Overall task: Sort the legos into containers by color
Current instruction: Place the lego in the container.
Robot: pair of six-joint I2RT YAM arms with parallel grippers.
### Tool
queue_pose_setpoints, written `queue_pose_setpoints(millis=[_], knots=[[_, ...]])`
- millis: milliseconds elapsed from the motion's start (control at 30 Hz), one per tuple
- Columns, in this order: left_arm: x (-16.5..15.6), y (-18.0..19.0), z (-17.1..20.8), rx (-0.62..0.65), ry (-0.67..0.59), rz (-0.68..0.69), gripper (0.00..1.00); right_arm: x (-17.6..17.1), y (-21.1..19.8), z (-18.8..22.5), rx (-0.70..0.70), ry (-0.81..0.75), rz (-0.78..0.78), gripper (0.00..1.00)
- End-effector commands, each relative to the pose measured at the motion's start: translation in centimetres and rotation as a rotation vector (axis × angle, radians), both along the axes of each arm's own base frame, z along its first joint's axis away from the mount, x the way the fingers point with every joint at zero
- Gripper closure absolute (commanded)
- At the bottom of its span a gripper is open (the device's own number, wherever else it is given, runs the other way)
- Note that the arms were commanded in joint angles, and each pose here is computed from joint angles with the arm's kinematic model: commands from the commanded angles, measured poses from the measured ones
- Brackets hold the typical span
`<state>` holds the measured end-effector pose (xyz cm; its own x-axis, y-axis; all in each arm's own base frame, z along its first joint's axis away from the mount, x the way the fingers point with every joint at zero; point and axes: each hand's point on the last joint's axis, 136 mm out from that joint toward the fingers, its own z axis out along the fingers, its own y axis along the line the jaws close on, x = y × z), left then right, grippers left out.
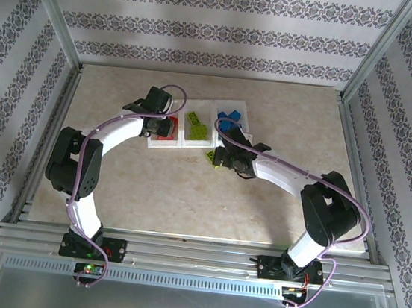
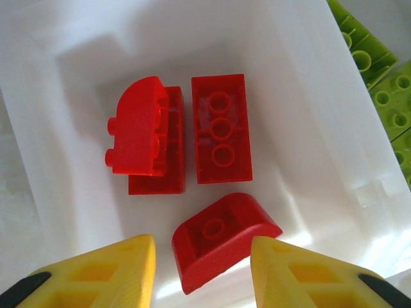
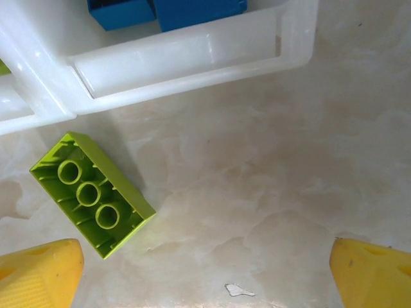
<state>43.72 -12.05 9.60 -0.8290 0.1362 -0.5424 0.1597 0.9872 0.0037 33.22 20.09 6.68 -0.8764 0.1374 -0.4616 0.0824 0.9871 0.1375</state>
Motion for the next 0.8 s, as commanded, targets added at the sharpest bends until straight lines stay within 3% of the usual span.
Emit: queue_pose_setpoints(millis=[0, 200, 367, 533, 767], knots=[[-0.1, 0.4, 2.9, -0.035, -0.041, 0.026, 0.55, 0.0, 1.5, 0.2, 0.010, 0.006, 0.044, 0.02], [-1.1, 0.3, 6.5, -0.088, -0.113, 0.028, 0.45, -0.3, 2.6, -0.5, 0.004, 0.027, 0.089, 0.03], [-1.9, 0.7, 9.0, -0.122, -0.184, 0.054, 0.29, 0.0, 3.5, -1.3, -0.021, 0.037, 0.133, 0.07], [-2.7, 1.8, 10.5, -0.132, -0.259, 0.103, 0.00, 0.5, 4.3, -1.9, -0.044, 0.041, 0.179, 0.12], [-3.7, 4.1, 11.7, -0.134, -0.354, 0.216, 0.00, 1.5, 5.1, -2.4, -0.081, 0.028, 0.231, 0.24]])
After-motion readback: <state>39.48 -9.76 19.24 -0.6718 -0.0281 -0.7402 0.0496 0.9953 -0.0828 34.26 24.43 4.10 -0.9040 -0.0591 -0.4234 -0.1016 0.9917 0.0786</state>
